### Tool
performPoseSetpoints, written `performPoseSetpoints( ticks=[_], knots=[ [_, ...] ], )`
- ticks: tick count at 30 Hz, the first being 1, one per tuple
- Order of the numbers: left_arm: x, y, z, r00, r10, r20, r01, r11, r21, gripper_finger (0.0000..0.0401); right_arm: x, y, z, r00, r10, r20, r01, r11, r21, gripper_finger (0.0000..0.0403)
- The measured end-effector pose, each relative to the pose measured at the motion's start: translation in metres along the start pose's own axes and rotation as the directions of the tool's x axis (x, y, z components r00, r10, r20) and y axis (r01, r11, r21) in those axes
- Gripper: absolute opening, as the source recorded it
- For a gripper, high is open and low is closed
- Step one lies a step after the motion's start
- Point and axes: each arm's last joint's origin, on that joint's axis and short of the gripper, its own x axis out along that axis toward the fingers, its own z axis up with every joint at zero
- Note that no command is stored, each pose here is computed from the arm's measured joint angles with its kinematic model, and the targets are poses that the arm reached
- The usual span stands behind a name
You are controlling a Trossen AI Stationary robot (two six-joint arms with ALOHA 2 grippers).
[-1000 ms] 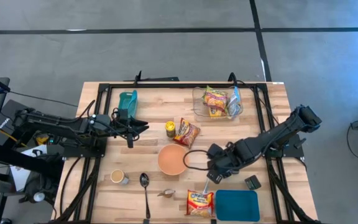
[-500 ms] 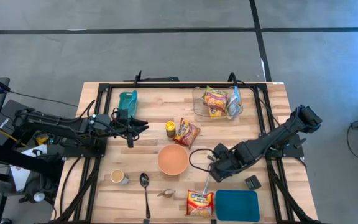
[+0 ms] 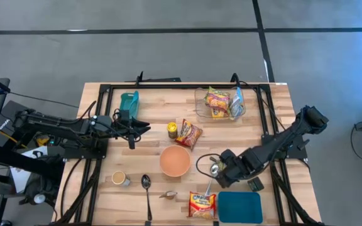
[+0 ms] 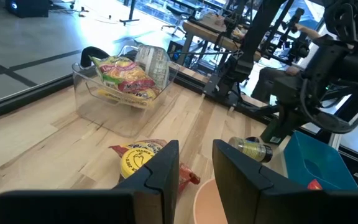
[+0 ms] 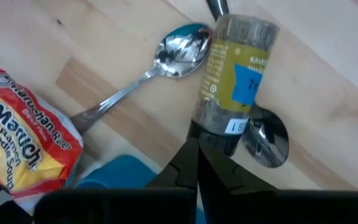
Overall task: Pick & Place Food Item
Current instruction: Put the black seasoning bottle into the dark blue bin
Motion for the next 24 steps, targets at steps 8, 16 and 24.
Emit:
performPoseSetpoints(
  ticks=[8, 16, 24],
  knots=[
    [0.0, 0.0, 0.0, 1.0, 0.0, 0.0, 0.0, 1.0, 0.0, 0.0092, 0.0, 0.0, -0.017, 0.994, -0.022, 0.11, 0.018, 0.999, 0.037, 0.0],
    [0.0, 0.0, 0.0, 1.0, 0.0, 0.0, 0.0, 1.0, 0.0, 0.0092, 0.011, -0.009, -0.036, 0.987, -0.071, 0.146, 0.049, 0.988, 0.15, 0.0],
    [0.0, 0.0, 0.0, 1.0, -0.001, 0.0, 0.001, 1.0, 0.0, 0.0092, 0.035, -0.014, -0.05, 0.991, 0.02, 0.132, -0.045, 0.981, 0.191, 0.0]
  ],
)
